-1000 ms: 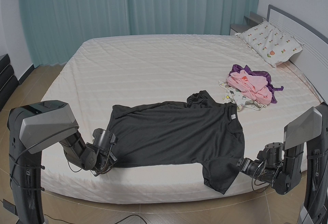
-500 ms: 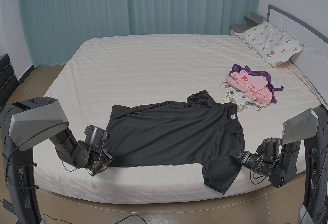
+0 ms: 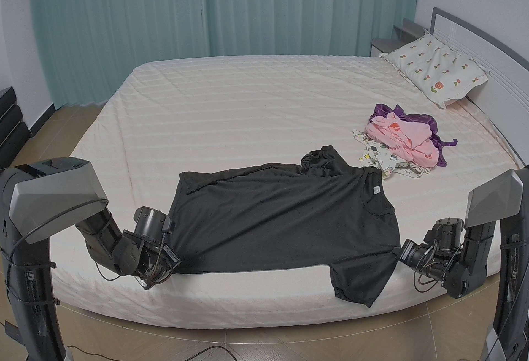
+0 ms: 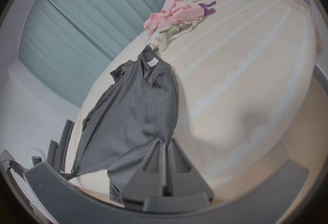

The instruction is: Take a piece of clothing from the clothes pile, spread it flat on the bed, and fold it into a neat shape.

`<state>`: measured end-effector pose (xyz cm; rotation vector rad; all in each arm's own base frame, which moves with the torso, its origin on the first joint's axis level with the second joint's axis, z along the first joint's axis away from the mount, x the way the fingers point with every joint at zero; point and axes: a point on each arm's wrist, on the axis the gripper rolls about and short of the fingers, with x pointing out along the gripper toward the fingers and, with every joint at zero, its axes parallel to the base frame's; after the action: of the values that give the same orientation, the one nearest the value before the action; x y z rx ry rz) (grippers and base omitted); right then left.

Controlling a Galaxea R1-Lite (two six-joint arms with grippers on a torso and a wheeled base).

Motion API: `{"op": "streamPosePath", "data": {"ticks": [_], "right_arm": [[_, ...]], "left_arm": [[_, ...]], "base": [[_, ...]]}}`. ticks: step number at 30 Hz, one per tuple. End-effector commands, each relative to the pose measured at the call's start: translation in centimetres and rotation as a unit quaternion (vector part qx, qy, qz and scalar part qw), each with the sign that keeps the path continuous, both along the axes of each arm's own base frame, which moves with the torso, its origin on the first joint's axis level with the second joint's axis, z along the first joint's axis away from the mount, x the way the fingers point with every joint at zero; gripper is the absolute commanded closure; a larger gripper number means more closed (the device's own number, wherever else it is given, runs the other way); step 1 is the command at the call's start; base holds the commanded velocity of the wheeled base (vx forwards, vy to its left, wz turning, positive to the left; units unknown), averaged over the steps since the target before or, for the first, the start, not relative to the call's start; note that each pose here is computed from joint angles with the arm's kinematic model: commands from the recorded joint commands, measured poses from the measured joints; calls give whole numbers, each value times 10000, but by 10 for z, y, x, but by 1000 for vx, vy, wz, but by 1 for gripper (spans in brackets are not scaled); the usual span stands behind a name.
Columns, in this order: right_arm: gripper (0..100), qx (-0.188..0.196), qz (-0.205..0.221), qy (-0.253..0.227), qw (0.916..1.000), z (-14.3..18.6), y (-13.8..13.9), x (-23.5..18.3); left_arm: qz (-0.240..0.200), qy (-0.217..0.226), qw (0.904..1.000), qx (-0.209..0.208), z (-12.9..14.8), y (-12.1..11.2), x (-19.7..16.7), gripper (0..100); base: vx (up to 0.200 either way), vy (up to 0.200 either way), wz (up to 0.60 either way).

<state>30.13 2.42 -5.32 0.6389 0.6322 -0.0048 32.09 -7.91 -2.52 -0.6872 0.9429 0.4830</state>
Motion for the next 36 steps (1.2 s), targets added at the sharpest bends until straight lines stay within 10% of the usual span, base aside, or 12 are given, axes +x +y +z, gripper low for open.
{"op": "streamPosePath", "data": {"ticks": [1,26,27,29,30,36], "right_arm": [[100,-149,-84,-107,9998,16,-13,-9],[100,-735,379,409,9957,0,-26,-28],[100,-751,395,435,9954,-1,-26,-28],[100,-780,419,444,9951,-3,-26,-27],[0,-780,427,451,9950,-5,-25,-27],[0,-732,358,357,9960,-3,-27,-24]], "left_arm": [[-43,12,10000,19,8,1,-10,100],[-809,896,9922,317,-1,-12,-45,100],[-826,923,9918,303,-1,-12,-46,0],[-858,935,9915,286,-1,-14,-46,0],[-861,929,9916,278,-1,-14,-46,0],[-942,951,9906,269,1,-13,-48,0]], "base": [[0,0,0],[0,0,0],[0,0,0],[0,0,0],[0,0,0],[0,0,0]]}}
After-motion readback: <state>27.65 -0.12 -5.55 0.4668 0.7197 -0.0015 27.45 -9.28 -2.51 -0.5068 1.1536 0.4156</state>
